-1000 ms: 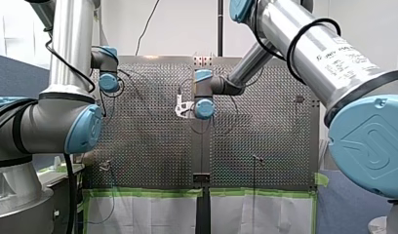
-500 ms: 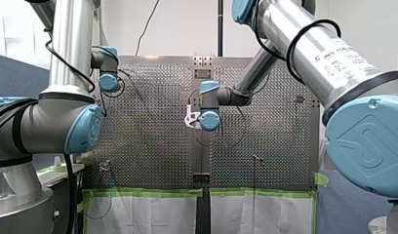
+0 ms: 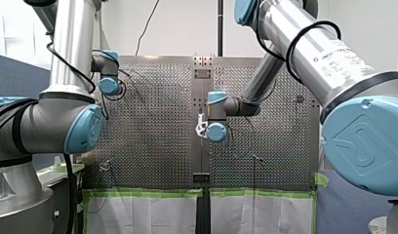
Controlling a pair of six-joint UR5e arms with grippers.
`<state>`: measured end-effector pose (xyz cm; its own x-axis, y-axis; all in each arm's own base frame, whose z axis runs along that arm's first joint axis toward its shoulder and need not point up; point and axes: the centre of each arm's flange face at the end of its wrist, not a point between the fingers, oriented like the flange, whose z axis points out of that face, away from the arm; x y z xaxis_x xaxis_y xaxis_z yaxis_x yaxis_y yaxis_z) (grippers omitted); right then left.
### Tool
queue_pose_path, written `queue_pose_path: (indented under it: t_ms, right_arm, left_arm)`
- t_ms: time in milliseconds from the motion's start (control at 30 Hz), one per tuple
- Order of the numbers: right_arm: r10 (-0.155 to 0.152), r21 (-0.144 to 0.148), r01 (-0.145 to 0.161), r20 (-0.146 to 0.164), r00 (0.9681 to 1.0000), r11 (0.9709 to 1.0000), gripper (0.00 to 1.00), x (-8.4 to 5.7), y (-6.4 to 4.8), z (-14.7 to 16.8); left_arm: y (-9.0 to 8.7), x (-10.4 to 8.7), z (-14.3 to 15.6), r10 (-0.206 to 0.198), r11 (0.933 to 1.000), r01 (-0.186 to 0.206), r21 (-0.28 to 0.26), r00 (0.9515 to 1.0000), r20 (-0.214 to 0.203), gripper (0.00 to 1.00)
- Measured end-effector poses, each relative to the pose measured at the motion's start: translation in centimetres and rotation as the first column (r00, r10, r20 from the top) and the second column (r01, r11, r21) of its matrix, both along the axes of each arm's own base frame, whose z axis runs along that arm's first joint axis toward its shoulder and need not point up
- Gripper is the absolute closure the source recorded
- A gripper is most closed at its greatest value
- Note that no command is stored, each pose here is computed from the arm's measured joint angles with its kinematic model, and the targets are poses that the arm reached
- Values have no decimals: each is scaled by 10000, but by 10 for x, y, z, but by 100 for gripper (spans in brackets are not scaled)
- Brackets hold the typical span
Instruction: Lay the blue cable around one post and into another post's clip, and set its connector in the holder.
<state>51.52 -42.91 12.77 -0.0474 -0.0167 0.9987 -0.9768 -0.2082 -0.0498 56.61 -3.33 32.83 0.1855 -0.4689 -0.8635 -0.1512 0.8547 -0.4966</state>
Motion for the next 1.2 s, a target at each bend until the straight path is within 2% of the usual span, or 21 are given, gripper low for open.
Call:
queue_pose_path:
  t_ms: [133, 300, 667, 767, 967, 1200]
  right_arm:
    - [-423, 15, 423, 46, 9991, 9991, 100, -14, -2, -9]
    - [-906, 20, 906, 63, 9959, 9959, 100, -32, -3, -21]
    - [-1369, 41, 1369, 42, 9906, 9906, 100, -65, 5, -49]
    - [-1524, 46, 1524, 30, 9883, 9883, 100, -74, 8, -57]
    - [-1976, 55, 1976, 46, 9803, 9803, 100, -95, 14, -70]
    - [-2272, 123, 2270, 318, 9733, 9738, 100, -120, 21, -85]
  left_arm:
    - [-3, 3, -11, -135, 9999, 135, -23, 9997, -198, 0]
    - [-3, 4, -14, -107, 9999, 106, -38, 9996, -251, 0]
    - [-3, 4, -14, -71, 10000, 70, -46, 9996, -277, 0]
    - [-3, 3, -14, -80, 10000, 78, -46, 9996, -278, 0]
    - [-5, 3, -15, -112, 9999, 111, -48, 9995, -291, 0]
    - [-8, 3, -15, -159, 9999, 157, -50, 9994, -299, 0]
